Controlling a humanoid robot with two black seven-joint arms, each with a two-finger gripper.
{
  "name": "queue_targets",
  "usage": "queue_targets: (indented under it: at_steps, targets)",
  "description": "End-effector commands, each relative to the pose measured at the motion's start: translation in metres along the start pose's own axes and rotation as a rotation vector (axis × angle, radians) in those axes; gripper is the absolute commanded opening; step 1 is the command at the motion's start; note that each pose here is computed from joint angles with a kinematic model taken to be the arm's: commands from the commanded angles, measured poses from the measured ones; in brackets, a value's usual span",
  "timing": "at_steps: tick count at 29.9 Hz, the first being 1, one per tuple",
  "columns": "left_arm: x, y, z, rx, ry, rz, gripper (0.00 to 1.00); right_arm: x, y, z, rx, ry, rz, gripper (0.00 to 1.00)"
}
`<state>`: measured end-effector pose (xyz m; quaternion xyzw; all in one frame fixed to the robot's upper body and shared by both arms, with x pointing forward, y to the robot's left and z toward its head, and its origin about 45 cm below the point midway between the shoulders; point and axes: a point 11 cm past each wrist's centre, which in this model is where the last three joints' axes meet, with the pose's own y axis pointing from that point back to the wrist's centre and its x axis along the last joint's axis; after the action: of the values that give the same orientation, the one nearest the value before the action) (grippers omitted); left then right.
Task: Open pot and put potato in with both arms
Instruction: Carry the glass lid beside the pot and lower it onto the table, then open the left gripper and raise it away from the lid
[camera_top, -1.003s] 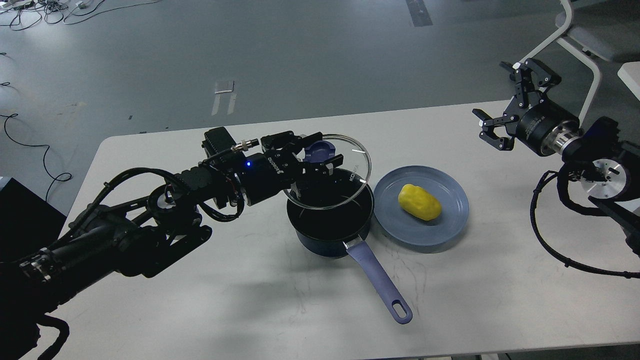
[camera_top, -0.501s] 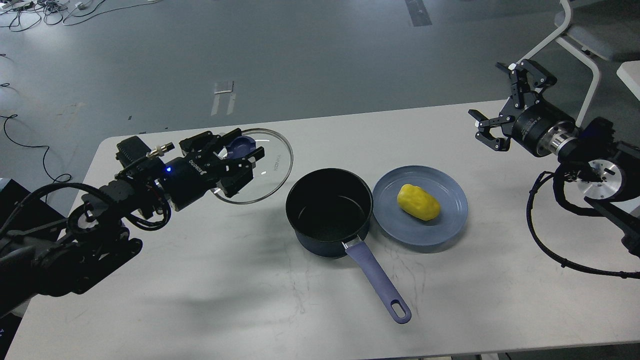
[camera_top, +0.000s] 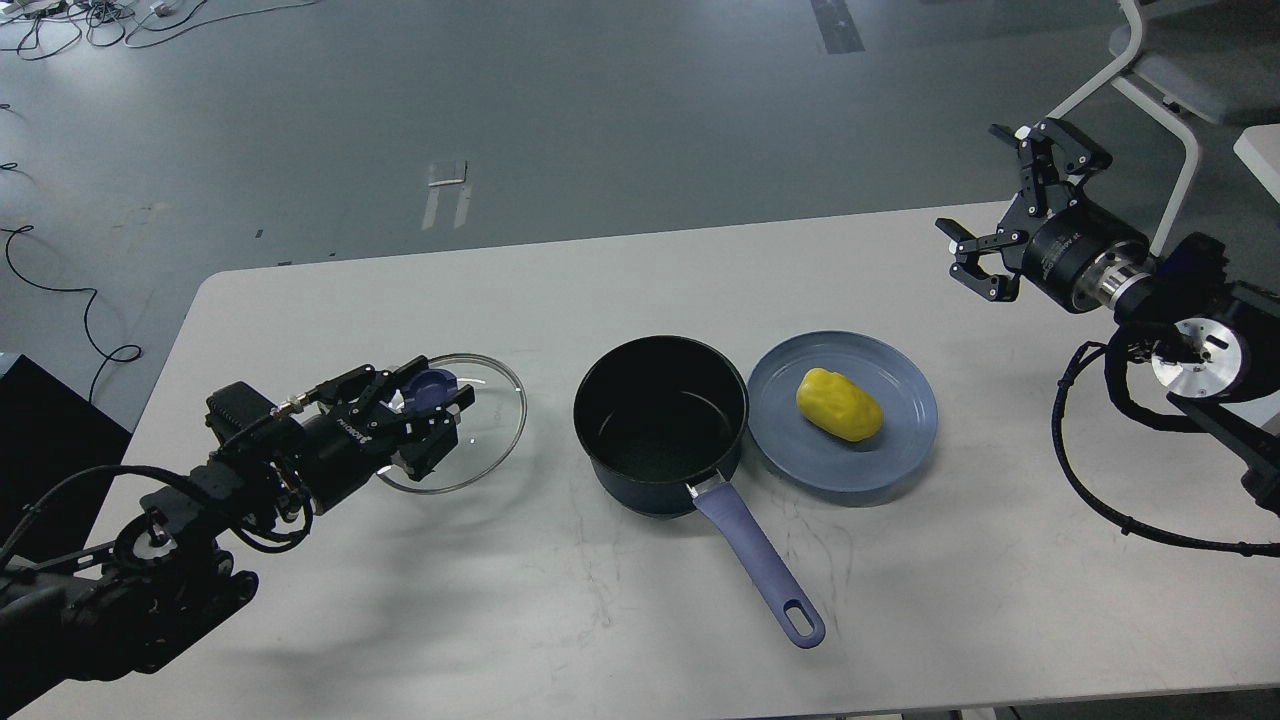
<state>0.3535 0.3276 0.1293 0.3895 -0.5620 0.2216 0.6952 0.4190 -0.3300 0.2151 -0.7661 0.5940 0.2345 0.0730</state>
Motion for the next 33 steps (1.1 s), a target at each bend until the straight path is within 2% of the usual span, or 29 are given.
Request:
queue_targets:
  at_steps: [1,6,10,15,18,22,23,25,31,33]
  targets:
    - [-0.008,-0.008,-0.001,0.024,0.017,-0.004,0.37,0.002,0.002,-0.001,-0.001,0.003,0.005,1.0]
    - [-0.02,-0.005,-0.003,0.05,0.042,-0.018,0.4,0.003,0.002,-0.002,0.0,0.006,0.007,1.0]
    - [-0.027,-0.002,0.0,0.051,0.053,-0.029,0.54,0.004,0.003,-0.001,0.0,0.005,0.009,1.0]
    - [-0.034,0.001,0.001,0.054,0.061,-0.04,0.59,0.005,0.002,0.0,-0.002,0.004,0.014,1.0]
    - [-0.034,0.002,0.0,0.056,0.061,-0.04,0.74,0.004,0.002,0.001,-0.001,0.003,0.013,1.0]
    - [-0.034,0.002,-0.001,0.059,0.06,-0.041,0.77,0.005,0.002,0.001,-0.001,0.004,0.019,1.0]
    - [-0.034,0.002,-0.001,0.06,0.06,-0.042,0.81,0.006,0.002,0.001,-0.001,0.005,0.02,1.0]
    - [-0.034,0.002,-0.001,0.062,0.065,-0.039,0.98,0.006,0.002,0.0,-0.001,0.006,0.02,1.0]
    - [-0.03,0.001,-0.003,0.094,0.12,-0.006,0.98,0.005,0.003,-0.002,0.003,0.009,0.018,1.0]
    - [-0.018,-0.005,-0.009,0.13,0.176,0.05,0.98,0.004,0.002,-0.003,0.004,0.01,0.01,1.0]
